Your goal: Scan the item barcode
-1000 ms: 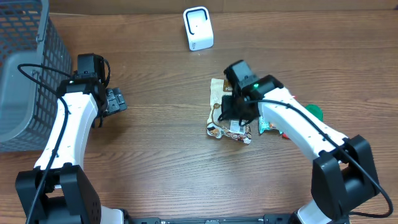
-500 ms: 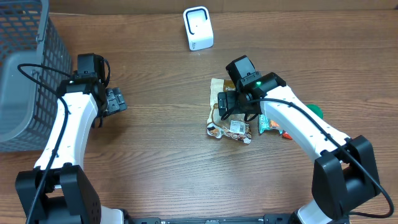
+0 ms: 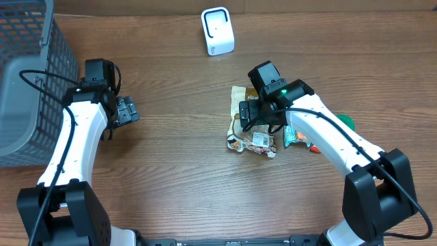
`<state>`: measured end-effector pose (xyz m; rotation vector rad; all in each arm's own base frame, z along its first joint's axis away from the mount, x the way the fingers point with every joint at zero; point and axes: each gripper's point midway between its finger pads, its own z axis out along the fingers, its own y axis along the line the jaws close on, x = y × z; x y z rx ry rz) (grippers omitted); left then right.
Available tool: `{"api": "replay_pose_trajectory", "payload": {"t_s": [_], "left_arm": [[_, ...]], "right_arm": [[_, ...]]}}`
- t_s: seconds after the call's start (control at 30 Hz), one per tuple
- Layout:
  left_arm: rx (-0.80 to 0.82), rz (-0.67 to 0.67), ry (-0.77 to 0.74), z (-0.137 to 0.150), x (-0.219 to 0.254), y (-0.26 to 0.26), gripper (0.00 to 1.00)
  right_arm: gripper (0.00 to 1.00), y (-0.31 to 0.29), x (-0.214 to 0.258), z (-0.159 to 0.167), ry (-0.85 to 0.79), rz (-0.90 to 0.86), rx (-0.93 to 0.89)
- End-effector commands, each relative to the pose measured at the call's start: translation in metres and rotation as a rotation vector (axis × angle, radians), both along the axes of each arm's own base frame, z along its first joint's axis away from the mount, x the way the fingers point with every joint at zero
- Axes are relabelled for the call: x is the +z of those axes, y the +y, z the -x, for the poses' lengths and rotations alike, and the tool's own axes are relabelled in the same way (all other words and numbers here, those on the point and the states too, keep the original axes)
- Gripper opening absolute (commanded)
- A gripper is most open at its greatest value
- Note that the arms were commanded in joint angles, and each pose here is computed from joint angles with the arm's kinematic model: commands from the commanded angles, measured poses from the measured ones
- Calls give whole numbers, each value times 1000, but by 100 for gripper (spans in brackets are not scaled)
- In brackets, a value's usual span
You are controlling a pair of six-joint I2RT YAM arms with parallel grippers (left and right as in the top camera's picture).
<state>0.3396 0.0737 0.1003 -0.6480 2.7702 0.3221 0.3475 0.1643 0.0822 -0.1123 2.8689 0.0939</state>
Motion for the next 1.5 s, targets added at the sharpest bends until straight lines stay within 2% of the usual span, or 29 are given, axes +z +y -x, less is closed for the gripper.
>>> {"api": "replay_pose_trajectory", "payload": {"t_s": [0.0, 0.13, 0.27, 0.33, 0.6, 0.7, 0.83, 0.9, 1.0, 1.1, 1.2, 1.47], "left_arm": [[-3, -13, -19, -6, 7, 2, 100], [-3, -13, -19, -6, 7, 2, 100], [-3, -13, -19, -6, 7, 2, 100], [-3, -13, -19, -6, 7, 2, 100], [-3, -13, -19, -6, 7, 2, 100], [-3, -13, -19, -6, 7, 2, 100], [-3, -13, -19, -6, 7, 2, 100], [-3, -13, -19, -6, 7, 2, 100], [-3, -13, -19, -6, 7, 2, 100], [-3, -13, -19, -6, 7, 2, 100], [-3, -13, -19, -6, 7, 2, 100], [-3, -13, -19, -6, 7, 2, 100]], "right_arm": [[100, -2, 24, -7, -70, -18, -3], [100, -2, 62, -6, -162, -63, -4], [100, -8, 129, 4, -326, -144, -6], [100, -18, 176, 18, -448, -202, -17], [100, -62, 269, 63, -722, -307, -82], [100, -97, 307, 100, -879, -297, -136], [100, -128, 322, 152, -1026, -302, -174], [100, -143, 308, 177, -1081, -299, -211], [100, -155, 282, 189, -1112, -280, -257], [100, -160, 264, 190, -1156, -273, -287], [100, -164, 258, 180, -1311, -302, -312], [100, -157, 285, 164, -1713, -443, -265]]}}
